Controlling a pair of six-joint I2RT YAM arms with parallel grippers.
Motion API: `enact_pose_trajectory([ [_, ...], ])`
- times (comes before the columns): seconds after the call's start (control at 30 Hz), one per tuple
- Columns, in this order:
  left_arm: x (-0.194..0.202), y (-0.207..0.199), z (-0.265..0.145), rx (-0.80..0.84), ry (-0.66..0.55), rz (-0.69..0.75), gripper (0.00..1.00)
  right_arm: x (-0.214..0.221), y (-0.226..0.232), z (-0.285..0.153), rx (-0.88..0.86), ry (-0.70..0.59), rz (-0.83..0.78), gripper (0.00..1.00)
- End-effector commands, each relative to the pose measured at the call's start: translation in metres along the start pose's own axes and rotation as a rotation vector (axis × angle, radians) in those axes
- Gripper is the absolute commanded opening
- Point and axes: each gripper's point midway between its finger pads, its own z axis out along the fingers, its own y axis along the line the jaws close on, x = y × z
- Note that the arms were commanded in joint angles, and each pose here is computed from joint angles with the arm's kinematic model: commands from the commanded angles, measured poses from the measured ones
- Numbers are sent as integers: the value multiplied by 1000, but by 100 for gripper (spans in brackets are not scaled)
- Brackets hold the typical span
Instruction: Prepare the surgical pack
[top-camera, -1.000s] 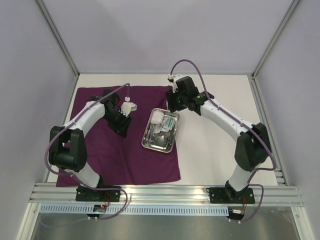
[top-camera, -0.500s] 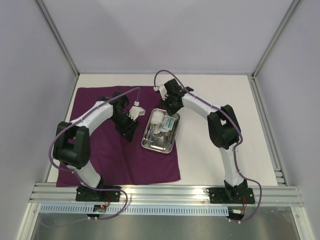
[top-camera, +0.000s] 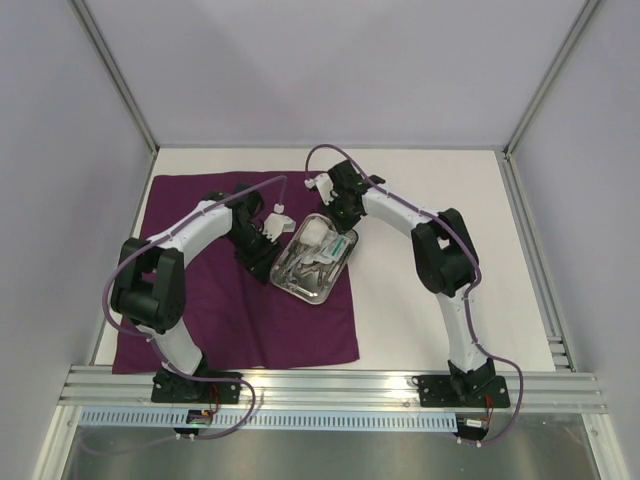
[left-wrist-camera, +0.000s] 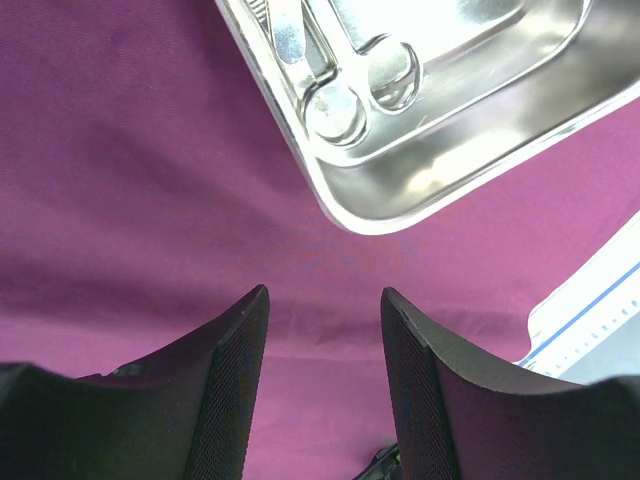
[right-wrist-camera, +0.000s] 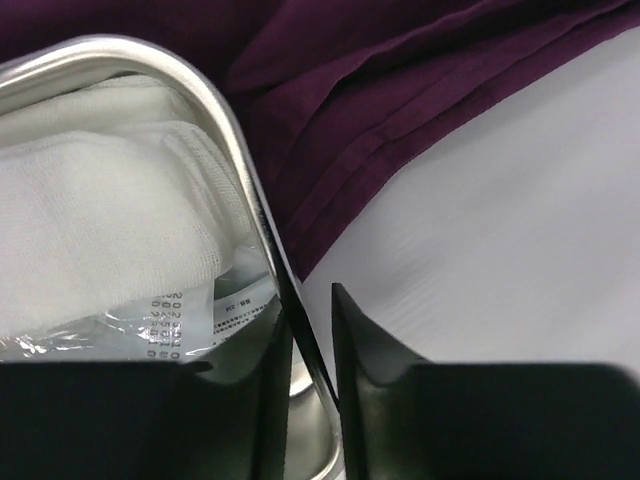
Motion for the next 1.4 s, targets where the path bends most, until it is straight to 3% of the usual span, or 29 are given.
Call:
enact_pose_trajectory([
  [0.0,-8,0,-9,-14,-22,10,57,-6,-1,1,-3,-23,-8,11],
  [0.07,-5,3,-12,-37,-23,9,57,-5,-3,-5,19,-28,3,1],
  [0.37,33,56,-38,-168,-47,-158,58,7,0,-59,85,-104,89,1],
  [0.5,59,80,-43,-223,-36,-246,58,6,14,-72,62,-141,227,1],
  [0.87,142,134,-46,-498,161,-391,58,-14,72,-86,-87,-233,484,1],
  [1.03,159,144,-47,-573,224,-389,58,-43,97,-76,-153,-253,455,0],
  [1.37,168,159,-64,-613,197,-437,58,-102,127,-31,-231,-289,332,1],
])
